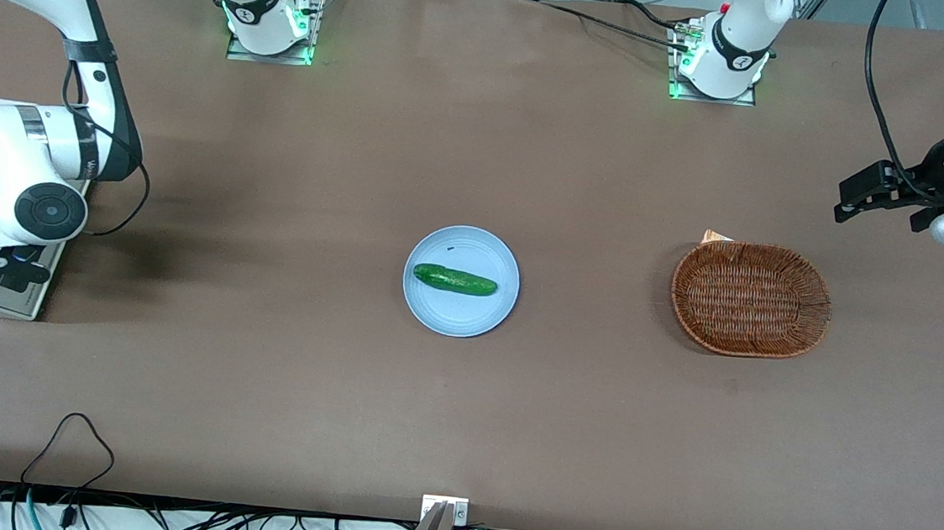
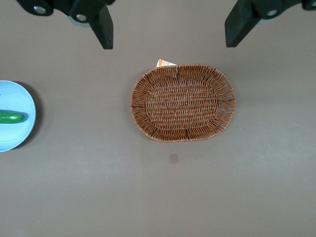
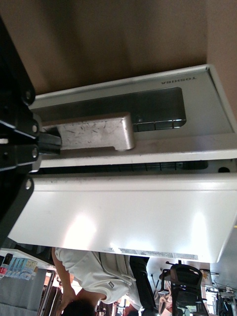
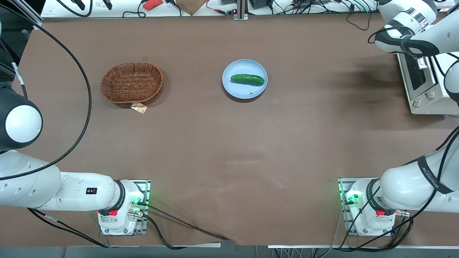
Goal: Open oven door with right arm only
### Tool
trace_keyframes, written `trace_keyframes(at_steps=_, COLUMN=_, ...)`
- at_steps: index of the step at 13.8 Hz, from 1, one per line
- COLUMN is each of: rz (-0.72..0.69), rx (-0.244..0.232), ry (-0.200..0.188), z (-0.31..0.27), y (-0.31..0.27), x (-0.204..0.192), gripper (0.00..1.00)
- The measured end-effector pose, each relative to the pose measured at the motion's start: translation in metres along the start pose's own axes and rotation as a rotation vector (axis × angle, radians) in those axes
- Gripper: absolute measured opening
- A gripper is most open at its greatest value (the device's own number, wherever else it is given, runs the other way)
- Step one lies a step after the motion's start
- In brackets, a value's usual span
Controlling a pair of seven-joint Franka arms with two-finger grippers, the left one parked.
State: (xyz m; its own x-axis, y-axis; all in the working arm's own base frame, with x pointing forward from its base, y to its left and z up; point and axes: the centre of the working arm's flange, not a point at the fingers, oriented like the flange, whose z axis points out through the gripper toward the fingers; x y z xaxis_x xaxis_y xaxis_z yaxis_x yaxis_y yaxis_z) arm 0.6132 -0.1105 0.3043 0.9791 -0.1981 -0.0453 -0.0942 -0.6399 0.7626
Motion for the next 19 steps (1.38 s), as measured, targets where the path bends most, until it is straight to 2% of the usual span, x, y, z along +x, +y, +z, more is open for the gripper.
trace_keyframes(at_steps=2, rz=-0.016, rx=0.022, ry=0.008, z=-0.009, y=-0.013, x=-0.003, gripper=0.01)
trace_keyframes(at_steps=5, rz=-0.016, rx=0.106, ry=0.015, z=-0.019, y=-0.031, x=-0.005, gripper=0.01)
trace_keyframes(at_steps=7, rz=-0.015, rx=0.143, ry=0.014, z=-0.021, y=-0.039, x=-0.006, gripper=0.01)
trace_keyframes(at_steps=14, rz=-0.047, rx=0.212, ry=0.032, z=-0.019, y=-0.076, x=-0.01, gripper=0.01)
trace_keyframes(at_steps=19, rz=-0.066, rx=0.241, ry=0.036, z=-0.012, y=-0.1, x=-0.01, gripper=0.01)
